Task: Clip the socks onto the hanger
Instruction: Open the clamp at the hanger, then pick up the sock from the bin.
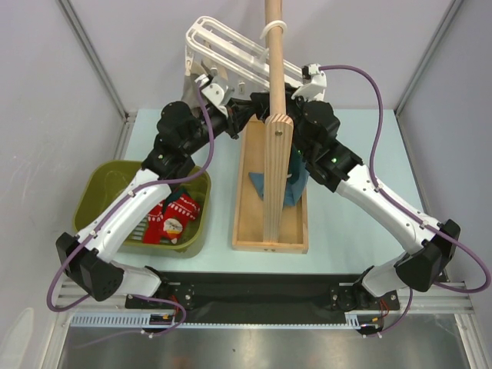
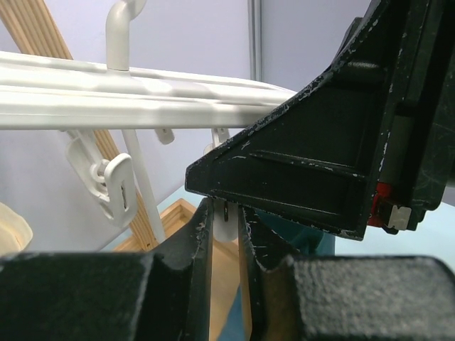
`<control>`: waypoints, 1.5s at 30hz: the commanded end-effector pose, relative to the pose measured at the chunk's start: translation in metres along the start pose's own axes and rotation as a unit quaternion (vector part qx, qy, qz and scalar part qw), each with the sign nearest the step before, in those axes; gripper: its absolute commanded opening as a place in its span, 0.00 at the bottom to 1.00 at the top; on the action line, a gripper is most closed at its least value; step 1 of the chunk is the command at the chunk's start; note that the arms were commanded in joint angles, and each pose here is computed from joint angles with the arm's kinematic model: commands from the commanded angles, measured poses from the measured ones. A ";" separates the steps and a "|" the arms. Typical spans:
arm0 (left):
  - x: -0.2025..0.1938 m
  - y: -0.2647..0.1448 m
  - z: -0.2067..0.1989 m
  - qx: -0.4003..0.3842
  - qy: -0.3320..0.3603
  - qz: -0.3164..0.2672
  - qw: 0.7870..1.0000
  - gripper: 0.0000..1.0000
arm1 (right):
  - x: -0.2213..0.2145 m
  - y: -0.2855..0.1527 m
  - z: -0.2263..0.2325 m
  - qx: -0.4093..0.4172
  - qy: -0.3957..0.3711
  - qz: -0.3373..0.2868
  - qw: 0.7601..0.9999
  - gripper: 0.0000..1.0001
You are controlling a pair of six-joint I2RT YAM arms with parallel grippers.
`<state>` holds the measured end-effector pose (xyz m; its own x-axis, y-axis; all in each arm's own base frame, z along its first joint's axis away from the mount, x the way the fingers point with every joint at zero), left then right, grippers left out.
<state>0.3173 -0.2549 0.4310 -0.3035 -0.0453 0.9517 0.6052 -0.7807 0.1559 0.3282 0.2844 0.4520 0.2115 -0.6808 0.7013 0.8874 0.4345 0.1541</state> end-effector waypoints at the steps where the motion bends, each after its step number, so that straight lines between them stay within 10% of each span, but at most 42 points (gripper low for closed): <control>1: 0.015 0.000 -0.006 -0.024 -0.020 -0.013 0.999 0.05 | 0.014 0.002 0.012 0.021 0.001 -0.036 0.999 0.22; 4: 0.014 -0.005 0.000 -0.008 -0.031 -0.011 0.999 0.37 | 0.012 0.004 0.010 0.016 -0.003 -0.033 0.999 0.14; 7: 0.019 -0.022 0.008 0.014 -0.037 -0.021 0.999 0.48 | 0.013 0.004 0.007 0.007 -0.004 -0.031 0.999 0.00; 18: 0.009 -0.127 0.061 0.185 -0.168 0.050 0.967 0.46 | 0.011 0.004 -0.010 -0.063 0.015 -0.019 0.998 0.00; 27: -0.055 -0.194 0.071 0.337 -0.242 0.169 0.894 0.52 | 0.015 -0.001 -0.013 -0.090 0.046 -0.015 0.995 0.00; 36: -0.173 -0.249 0.074 0.427 -0.387 0.283 0.767 0.47 | 0.010 0.000 -0.012 -0.069 0.031 -0.002 0.997 0.00; 45: -0.231 -0.264 0.058 0.518 -0.345 0.323 0.713 0.78 | 0.011 -0.001 -0.014 -0.049 0.045 0.001 0.998 0.00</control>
<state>0.2583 -0.0111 0.1759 0.6055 0.4063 0.6843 0.7416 0.0240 -0.6705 0.3397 0.2709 0.4408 0.2488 -0.7195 0.6484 0.9313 0.3617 0.0440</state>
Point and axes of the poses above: each gripper's point midway between its finger pads, its own y axis out along the fingers, its own z axis along the line the jaws close on, x = y × z, the point moved 5 cm from there along -y, back along the fingers, and after that the axes turned 11 degrees about y, right-handed, at the moved point
